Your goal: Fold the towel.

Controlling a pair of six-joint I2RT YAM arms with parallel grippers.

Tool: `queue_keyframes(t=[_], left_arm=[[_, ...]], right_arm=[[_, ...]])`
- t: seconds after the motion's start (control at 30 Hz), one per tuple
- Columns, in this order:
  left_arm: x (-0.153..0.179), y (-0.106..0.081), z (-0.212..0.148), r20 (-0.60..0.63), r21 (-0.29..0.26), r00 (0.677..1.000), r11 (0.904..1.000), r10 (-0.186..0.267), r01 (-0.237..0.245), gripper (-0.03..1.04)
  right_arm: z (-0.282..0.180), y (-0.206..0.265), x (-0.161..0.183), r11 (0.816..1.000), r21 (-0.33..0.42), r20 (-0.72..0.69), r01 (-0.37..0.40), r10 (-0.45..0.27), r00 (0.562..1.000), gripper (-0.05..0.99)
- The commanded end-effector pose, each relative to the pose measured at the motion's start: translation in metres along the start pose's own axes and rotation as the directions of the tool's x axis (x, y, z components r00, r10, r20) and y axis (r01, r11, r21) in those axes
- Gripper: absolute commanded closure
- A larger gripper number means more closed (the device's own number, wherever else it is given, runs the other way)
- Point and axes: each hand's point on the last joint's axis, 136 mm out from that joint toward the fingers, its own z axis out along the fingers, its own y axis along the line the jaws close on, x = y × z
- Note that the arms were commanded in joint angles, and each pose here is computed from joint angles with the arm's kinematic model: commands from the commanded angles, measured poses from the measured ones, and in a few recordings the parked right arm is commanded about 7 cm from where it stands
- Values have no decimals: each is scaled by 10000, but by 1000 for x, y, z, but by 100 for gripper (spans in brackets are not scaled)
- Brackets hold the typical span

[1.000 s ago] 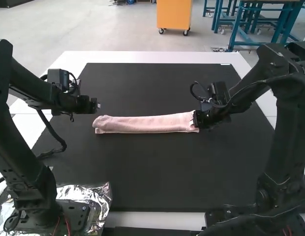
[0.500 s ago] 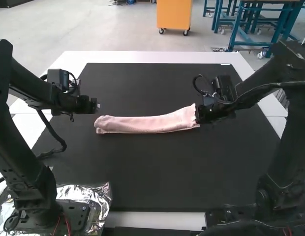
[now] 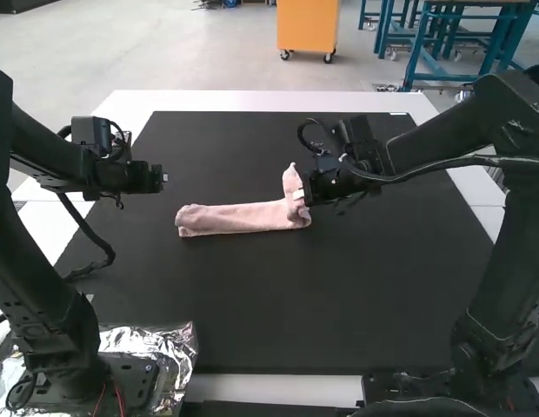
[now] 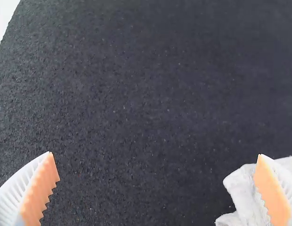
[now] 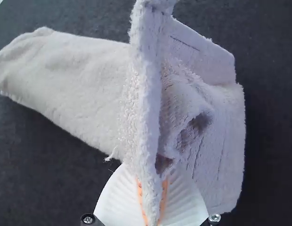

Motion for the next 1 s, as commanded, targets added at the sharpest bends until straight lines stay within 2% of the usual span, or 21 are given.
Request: queue_keyframes(t=[0.0, 0.43, 0.77, 0.97], left_arm=[[-19, 18, -7, 527, -494, 9986, 9988, 15, 11, 4], [-10, 49, -13, 606, -1110, 9981, 9936, -140, 207, 4], [-3, 52, -14, 538, -992, 9982, 9946, -266, 319, 4], [3, 51, -14, 551, -994, 9982, 9946, -246, 300, 4]], right_arm=[[13, 29, -16, 9982, -523, 202, 291, -281, 9994, 96], [79, 107, -20, 9752, -1733, -135, 1379, -1424, 9897, 96], [119, 150, -32, 9530, -2318, 61, 1949, -1989, 9800, 96], [138, 171, -27, 9419, -2597, -87, 2130, -2229, 9748, 95]])
